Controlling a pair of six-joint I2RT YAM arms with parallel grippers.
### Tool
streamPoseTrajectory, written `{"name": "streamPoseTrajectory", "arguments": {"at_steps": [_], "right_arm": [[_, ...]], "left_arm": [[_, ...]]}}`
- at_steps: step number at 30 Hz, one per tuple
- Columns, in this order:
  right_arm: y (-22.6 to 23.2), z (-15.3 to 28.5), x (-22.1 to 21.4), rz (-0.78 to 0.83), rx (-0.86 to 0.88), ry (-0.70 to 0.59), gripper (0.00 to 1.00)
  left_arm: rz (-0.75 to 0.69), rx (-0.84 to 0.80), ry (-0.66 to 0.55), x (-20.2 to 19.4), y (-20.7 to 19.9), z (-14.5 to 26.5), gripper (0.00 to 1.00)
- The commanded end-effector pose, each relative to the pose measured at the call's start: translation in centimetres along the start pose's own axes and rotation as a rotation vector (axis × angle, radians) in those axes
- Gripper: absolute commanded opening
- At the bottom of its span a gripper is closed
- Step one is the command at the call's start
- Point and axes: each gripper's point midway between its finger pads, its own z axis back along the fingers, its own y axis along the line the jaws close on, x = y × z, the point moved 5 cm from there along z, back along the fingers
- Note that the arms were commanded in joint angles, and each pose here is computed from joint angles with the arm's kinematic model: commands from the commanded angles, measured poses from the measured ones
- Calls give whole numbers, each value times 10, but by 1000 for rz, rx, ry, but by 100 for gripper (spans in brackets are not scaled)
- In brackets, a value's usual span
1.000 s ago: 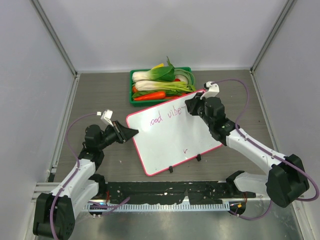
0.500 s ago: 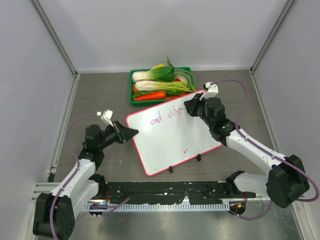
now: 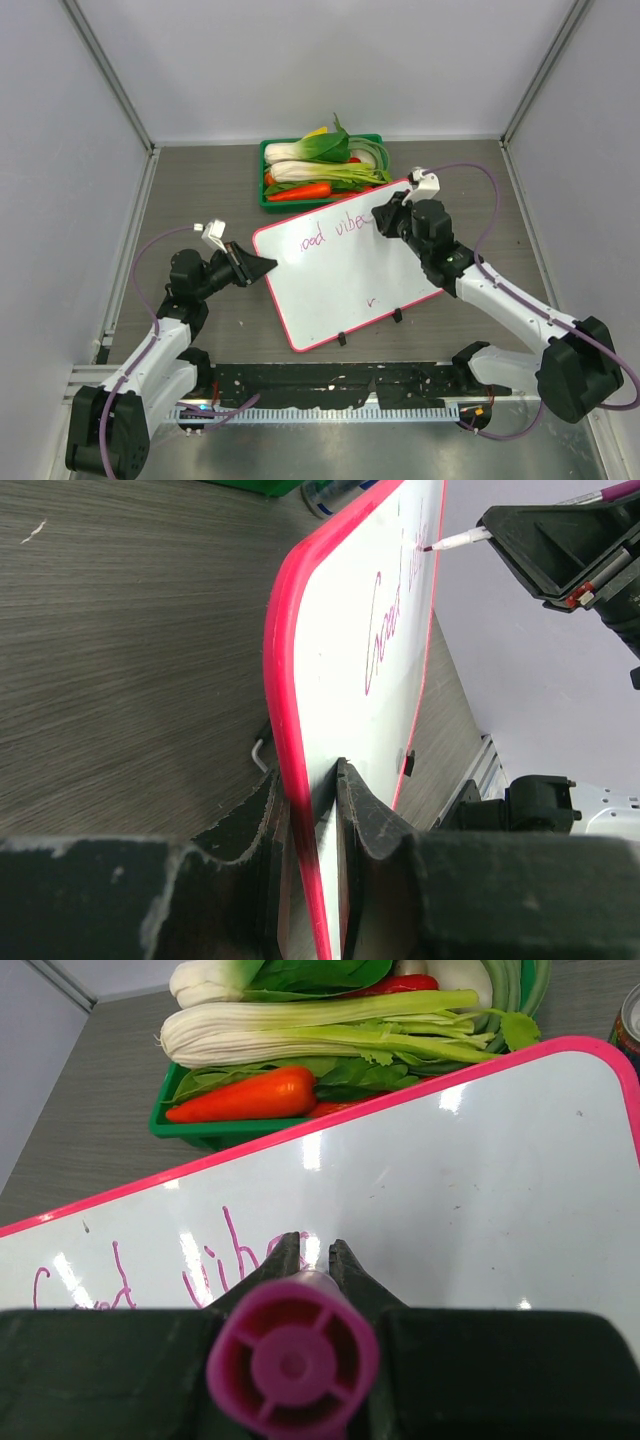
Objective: Write a sentence on the whiteboard
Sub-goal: Write with the whiteboard marker on the whiteboard.
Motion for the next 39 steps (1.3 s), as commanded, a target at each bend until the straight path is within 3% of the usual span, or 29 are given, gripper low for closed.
{"name": "streamPoseTrajectory", "arguments": {"at_steps": [1,17,27,34,39], "right_arm": [[-6,5,-1,17,-19,-6,2],[13,7,-2,-47,110,-12,2],[22,34,34,-76,150,-133,2],[23,54,53,-65,145,-190,2],[22,57,54,-54,137,-192,2]], "left_arm": [[-91,13,19,0,3,-2,0],[-91,14,15,0,2,-1,0],[-100,27,8,5,0,-1,0],[-114,51,-7,14,-3,-1,20],[-139,79,-10,22,-4,-2,28]]}}
